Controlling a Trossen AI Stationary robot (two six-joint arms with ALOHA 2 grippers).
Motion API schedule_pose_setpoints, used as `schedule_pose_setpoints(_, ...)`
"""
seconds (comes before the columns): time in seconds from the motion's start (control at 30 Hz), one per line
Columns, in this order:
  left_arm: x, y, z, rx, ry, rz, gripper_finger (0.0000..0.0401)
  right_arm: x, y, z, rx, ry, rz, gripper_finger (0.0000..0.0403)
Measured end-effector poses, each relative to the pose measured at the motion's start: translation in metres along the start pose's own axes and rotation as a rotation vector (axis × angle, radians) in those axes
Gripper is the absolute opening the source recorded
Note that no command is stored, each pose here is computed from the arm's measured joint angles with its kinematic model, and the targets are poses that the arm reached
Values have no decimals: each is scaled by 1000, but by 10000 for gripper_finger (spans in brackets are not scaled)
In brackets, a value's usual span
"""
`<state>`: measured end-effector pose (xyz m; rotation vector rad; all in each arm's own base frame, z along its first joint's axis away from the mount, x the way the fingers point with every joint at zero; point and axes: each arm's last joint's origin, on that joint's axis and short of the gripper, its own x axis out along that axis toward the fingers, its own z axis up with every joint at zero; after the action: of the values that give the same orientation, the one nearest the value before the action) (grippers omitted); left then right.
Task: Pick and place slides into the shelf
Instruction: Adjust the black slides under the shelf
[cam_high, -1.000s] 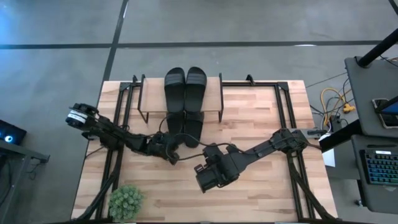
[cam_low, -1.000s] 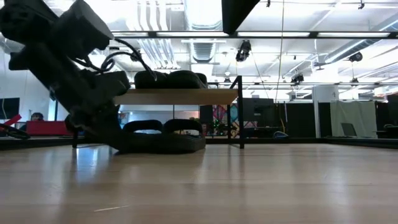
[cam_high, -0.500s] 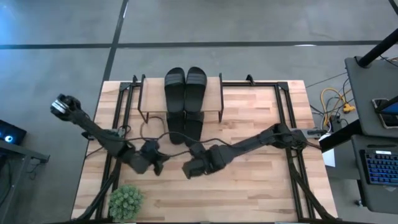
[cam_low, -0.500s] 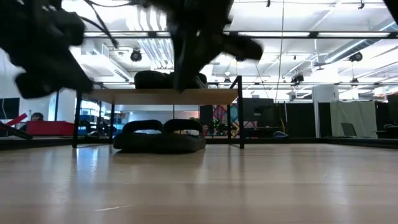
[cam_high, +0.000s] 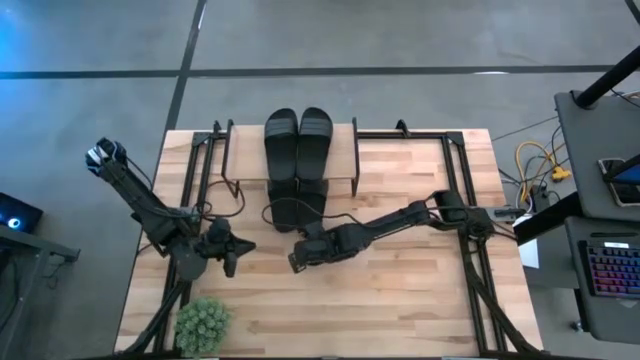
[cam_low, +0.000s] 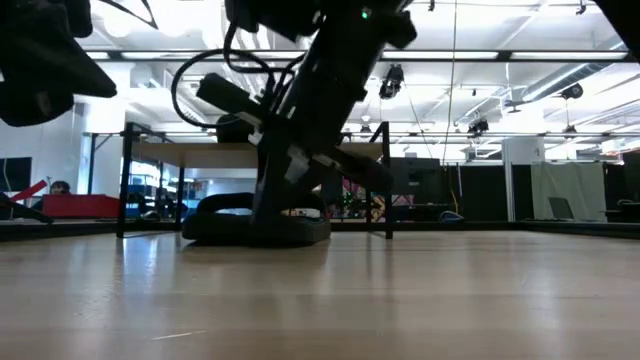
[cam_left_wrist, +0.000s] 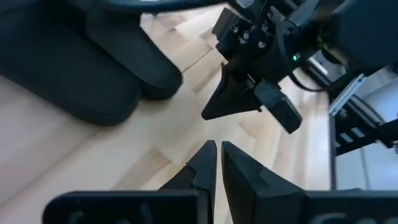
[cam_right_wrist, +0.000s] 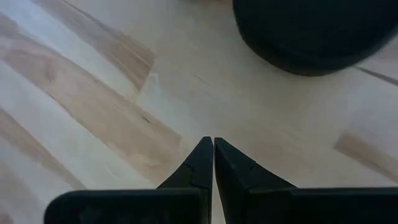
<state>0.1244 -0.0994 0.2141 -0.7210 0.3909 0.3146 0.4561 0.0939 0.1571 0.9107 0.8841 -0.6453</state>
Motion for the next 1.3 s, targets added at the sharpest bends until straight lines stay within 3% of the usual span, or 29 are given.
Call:
schedule_pose_setpoints(0.57, 0, 10, -3, 83, 23, 73, 10, 25, -49, 64, 104, -113, -131, 8)
schedule_pose_setpoints(0.8, 4, 9, -7, 101, 30, 91, 10, 19, -43, 79, 61, -137, -110, 8)
schedule_pose_setpoints(1.1, 21, 8, -21, 77, 33, 167, 10, -21, -13, 39, -71, -84, -135, 8)
schedule_pose_setpoints(1.3, 54, -1, -29, 117, 72, 154, 10, -75, 9, 5, -70, -173, -42, 8)
